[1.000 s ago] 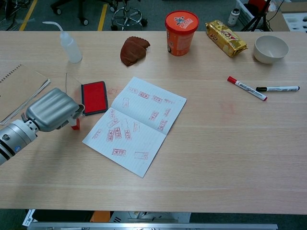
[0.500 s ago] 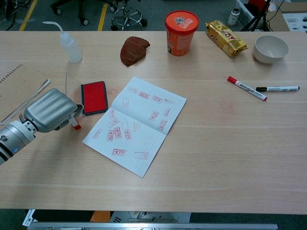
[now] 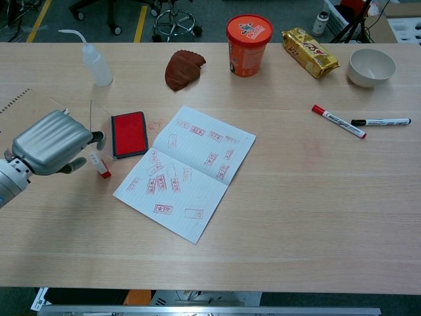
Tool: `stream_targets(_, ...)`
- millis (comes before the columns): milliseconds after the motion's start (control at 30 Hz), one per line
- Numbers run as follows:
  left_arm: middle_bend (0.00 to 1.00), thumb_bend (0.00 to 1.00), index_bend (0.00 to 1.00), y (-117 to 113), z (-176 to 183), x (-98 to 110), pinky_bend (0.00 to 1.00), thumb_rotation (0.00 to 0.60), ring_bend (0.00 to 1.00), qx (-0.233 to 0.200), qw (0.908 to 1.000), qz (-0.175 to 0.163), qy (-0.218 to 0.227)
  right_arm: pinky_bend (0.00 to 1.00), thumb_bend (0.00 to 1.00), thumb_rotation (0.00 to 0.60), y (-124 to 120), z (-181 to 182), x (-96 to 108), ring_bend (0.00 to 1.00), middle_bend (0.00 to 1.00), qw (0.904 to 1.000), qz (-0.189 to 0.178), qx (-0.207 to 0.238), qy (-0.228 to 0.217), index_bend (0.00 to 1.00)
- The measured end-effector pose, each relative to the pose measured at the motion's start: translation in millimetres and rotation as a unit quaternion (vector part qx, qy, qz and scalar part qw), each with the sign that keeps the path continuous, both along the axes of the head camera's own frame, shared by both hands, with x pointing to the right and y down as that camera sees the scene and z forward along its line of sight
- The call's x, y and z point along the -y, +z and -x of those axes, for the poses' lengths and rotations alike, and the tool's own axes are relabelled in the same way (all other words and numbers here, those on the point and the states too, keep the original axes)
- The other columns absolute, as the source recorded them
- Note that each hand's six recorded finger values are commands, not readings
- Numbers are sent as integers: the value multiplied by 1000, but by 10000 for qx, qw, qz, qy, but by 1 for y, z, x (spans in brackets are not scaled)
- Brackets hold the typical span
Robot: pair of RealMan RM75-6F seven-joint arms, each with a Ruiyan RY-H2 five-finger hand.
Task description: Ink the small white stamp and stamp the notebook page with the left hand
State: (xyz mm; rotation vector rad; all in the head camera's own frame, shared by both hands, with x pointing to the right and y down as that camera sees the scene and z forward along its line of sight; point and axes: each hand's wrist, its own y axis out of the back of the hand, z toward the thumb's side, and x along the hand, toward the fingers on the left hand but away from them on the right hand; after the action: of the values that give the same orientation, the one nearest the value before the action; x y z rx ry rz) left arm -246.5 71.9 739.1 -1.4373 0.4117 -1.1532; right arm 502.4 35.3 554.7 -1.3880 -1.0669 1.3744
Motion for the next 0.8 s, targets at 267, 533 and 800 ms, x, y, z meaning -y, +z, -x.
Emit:
stream_targets(267, 795, 274, 426, -51, 22, 13, 1000, 600, 804, -670, 9946, 47, -792, 520, 68, 600, 5, -3, 2, 408, 509, 9998, 172, 16, 32, 433)
stream_targets(533, 701, 275, 424, -75, 74, 32, 987, 600, 678, -1001, 9710, -322, -2146, 520, 68, 600, 15, -3, 9, 409, 508, 9993, 308, -27, -198, 432)
stream_targets(800, 684, 275, 423, -82, 128, 16, 947, 600, 657, -946, 9455, -579, -3061, 520, 69, 600, 30, 8, 7, 409, 508, 9975, 280, 50, -652, 433)
